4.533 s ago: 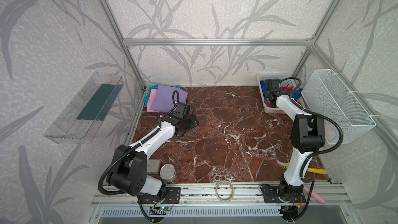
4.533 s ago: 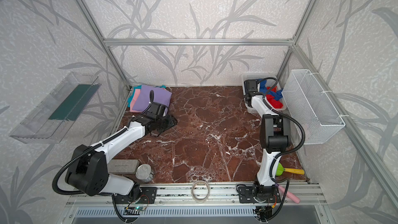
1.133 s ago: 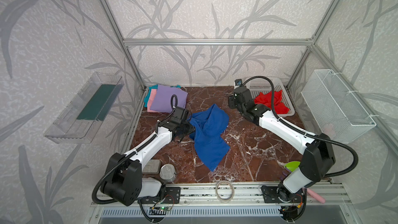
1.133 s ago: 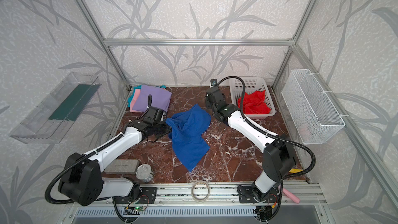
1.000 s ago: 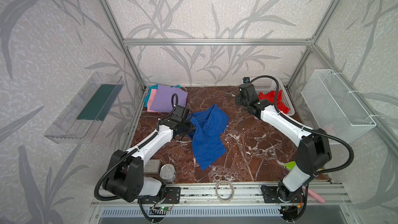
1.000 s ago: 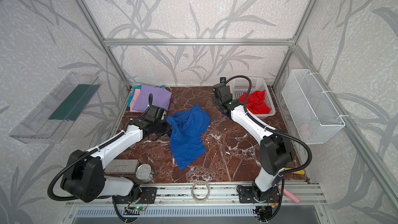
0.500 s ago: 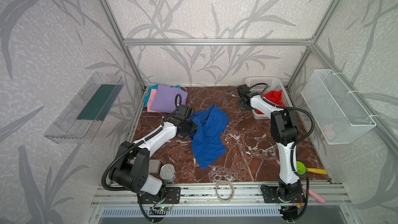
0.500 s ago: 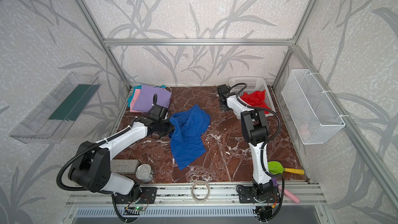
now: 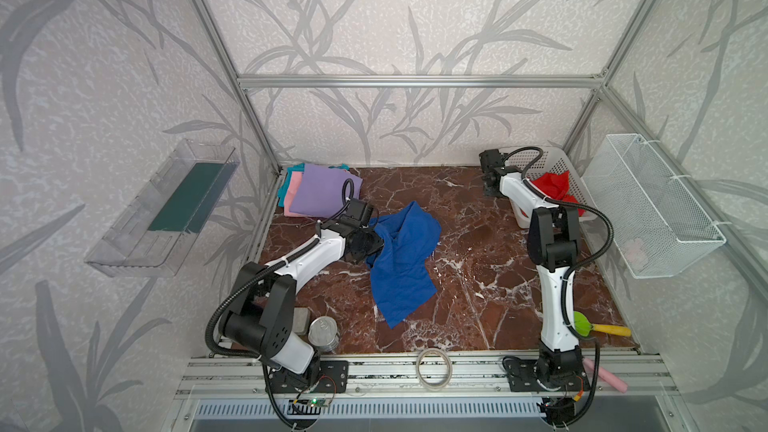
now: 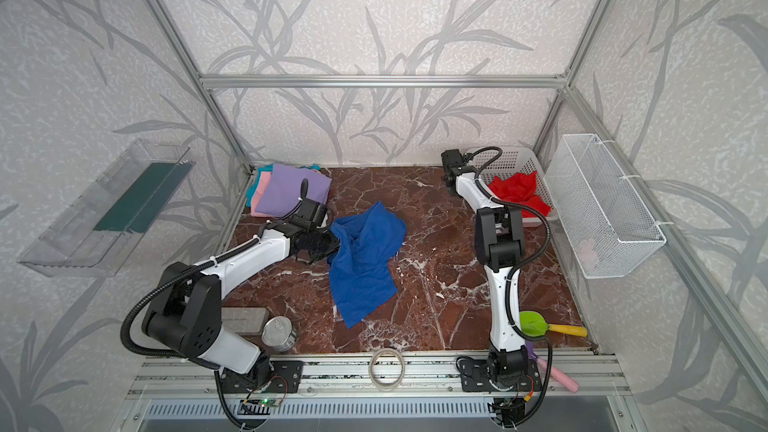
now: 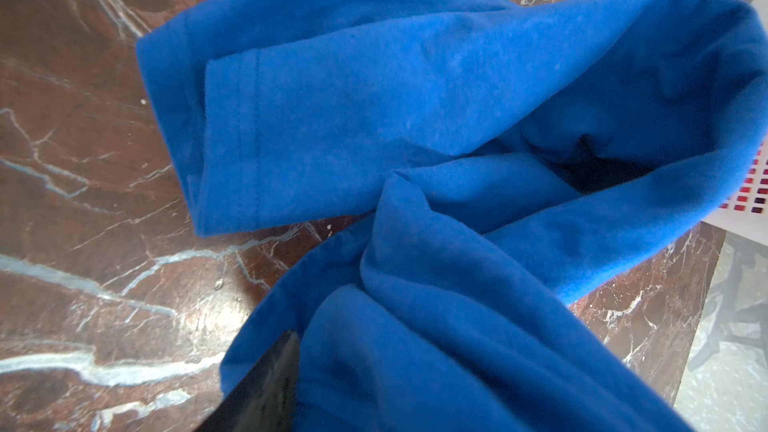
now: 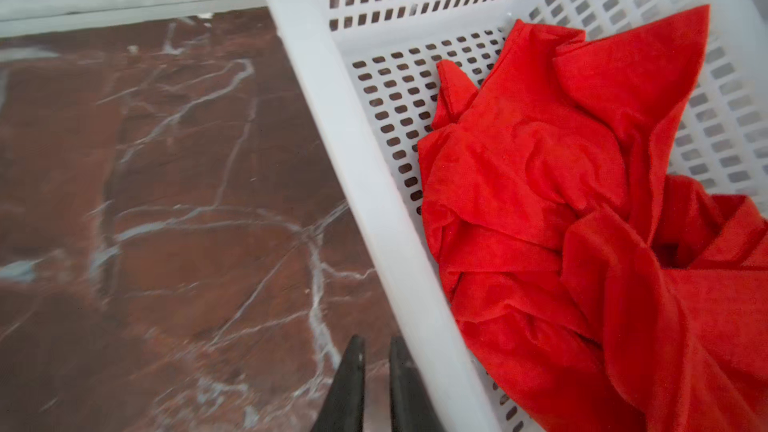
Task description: Fold and stack the t-shirts
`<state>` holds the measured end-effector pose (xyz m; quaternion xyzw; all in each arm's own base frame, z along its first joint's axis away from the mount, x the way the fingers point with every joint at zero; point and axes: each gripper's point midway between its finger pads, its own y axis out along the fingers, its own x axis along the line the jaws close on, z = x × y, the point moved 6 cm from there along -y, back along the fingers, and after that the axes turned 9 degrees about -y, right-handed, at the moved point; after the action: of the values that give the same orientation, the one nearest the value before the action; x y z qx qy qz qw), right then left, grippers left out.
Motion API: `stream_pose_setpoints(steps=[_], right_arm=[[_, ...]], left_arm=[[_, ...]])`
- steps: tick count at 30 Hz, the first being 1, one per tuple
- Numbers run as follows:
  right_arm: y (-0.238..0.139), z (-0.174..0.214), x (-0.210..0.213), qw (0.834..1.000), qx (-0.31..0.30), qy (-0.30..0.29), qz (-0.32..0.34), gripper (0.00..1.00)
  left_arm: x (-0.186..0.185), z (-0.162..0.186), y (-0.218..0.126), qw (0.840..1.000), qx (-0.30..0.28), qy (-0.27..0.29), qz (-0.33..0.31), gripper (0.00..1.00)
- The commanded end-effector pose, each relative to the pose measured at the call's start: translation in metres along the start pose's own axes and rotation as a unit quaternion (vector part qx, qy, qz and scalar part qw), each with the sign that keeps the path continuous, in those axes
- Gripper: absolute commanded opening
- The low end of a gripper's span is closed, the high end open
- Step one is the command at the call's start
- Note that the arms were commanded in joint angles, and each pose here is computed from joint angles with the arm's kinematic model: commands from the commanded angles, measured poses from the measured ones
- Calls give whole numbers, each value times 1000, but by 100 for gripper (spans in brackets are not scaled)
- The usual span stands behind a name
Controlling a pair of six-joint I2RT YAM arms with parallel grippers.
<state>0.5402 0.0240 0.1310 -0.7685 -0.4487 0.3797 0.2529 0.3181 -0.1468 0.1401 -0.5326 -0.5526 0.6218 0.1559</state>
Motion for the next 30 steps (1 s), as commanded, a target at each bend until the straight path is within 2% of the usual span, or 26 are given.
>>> stream_pose_setpoints(steps=[1,7,13,15,20,21,23,26,30], right_arm=[[8,-8,-10,1000,3,-5,26,16],[14,-18,-5,1000,5,-10,16,17],[-6,-17,20,998,8,-20,-51,16],[-25,-15,39,995,0,-33,-96,17],[-92,10,83,961,-83,-49,-259,19],[-105,16,86,954,-99,-47,-280,20],[-139,30,87,940,-127,-44,-313,24],[-180,54,82,931,-139,-49,-333,31],[-255,98,73,906,-168,-69,-381,54]], left_arm=[[-7,-2,0,1000,6,7,1,65],[-11,-2,3,1000,6,9,-1,65],[-20,-4,1,1000,2,15,4,62],[-26,-6,-5,1000,-1,21,11,53],[-38,-9,-32,999,-24,29,23,5],[-39,-10,-39,999,-30,29,22,0],[-42,-12,-56,998,-46,36,27,0],[-50,-13,-82,996,-65,49,41,0],[-54,-13,-105,993,-89,54,52,0]])
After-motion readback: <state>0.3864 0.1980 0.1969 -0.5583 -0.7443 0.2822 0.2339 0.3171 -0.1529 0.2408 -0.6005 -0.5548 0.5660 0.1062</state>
